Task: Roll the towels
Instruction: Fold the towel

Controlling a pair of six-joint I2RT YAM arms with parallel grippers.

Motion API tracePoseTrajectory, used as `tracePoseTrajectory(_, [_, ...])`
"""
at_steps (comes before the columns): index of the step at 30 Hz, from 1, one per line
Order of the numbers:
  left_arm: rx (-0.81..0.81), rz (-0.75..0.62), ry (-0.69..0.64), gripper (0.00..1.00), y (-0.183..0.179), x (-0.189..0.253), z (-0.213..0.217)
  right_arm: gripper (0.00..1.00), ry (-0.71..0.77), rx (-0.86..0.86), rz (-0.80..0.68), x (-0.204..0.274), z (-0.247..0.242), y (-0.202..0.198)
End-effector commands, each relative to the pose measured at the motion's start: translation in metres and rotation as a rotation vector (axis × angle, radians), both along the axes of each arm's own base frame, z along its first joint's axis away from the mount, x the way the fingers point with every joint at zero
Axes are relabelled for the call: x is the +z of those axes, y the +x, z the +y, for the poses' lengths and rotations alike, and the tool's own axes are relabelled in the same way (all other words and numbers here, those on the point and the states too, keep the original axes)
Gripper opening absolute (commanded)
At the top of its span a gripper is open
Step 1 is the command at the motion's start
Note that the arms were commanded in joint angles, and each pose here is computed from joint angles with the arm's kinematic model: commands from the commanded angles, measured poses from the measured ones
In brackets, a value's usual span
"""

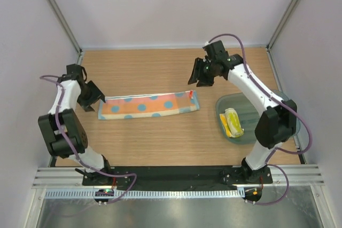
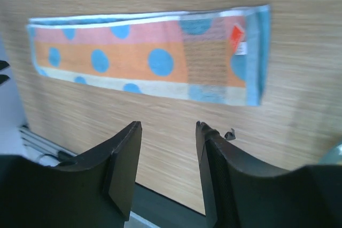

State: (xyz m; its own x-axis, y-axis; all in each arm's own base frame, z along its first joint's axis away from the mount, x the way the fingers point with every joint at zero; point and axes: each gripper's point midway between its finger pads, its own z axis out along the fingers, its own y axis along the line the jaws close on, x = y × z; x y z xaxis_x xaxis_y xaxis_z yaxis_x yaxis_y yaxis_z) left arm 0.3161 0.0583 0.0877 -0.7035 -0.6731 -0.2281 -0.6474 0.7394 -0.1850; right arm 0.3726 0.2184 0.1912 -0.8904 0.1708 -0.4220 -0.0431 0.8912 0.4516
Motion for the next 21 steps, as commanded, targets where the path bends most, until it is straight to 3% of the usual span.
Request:
tracePoseTrajectory(1, [-0.014, -0.187, 0.031, 0.64, 0.006, 0.048, -0.011, 0.52, 0.168, -0.087, 0.076, -0.019, 0.038, -0.032])
tracePoseTrajectory(4, [-0.043, -0.274, 0.077, 0.61, 0.000, 0.073, -0.024, 0.52, 0.155, -0.096, 0.127, -0.049, 0.054, -0.059])
tracePoseTrajectory(8, [-0.155, -0.416, 0.075, 0.61, -0.011, 0.088, -0.051, 0.52, 0.082, -0.169, 0.167, -0.086, 0.041, -0.066])
tracePoseTrajectory(10, [-0.200, -0.527, 0.078, 0.63, -0.015, 0.102, -0.067, 0.52, 0.036, -0.193, 0.182, -0.098, 0.032, -0.068])
tracePoseTrajectory(13, [-0.203, -0.699, 0.049, 0.75, -0.017, 0.117, -0.082, 0.52, -0.008, -0.238, 0.189, -0.111, 0.016, -0.061])
tracePoseTrajectory(16, [-0.228, -0.739, 0.079, 0.73, -0.023, 0.130, -0.082, 0.52, -0.007, -0.271, 0.200, -0.121, 0.006, -0.055])
tracePoseTrajectory(21, [-0.280, -0.647, 0.117, 0.71, -0.025, 0.118, -0.082, 0.53, -0.009, -0.318, 0.240, -0.142, -0.011, -0.043])
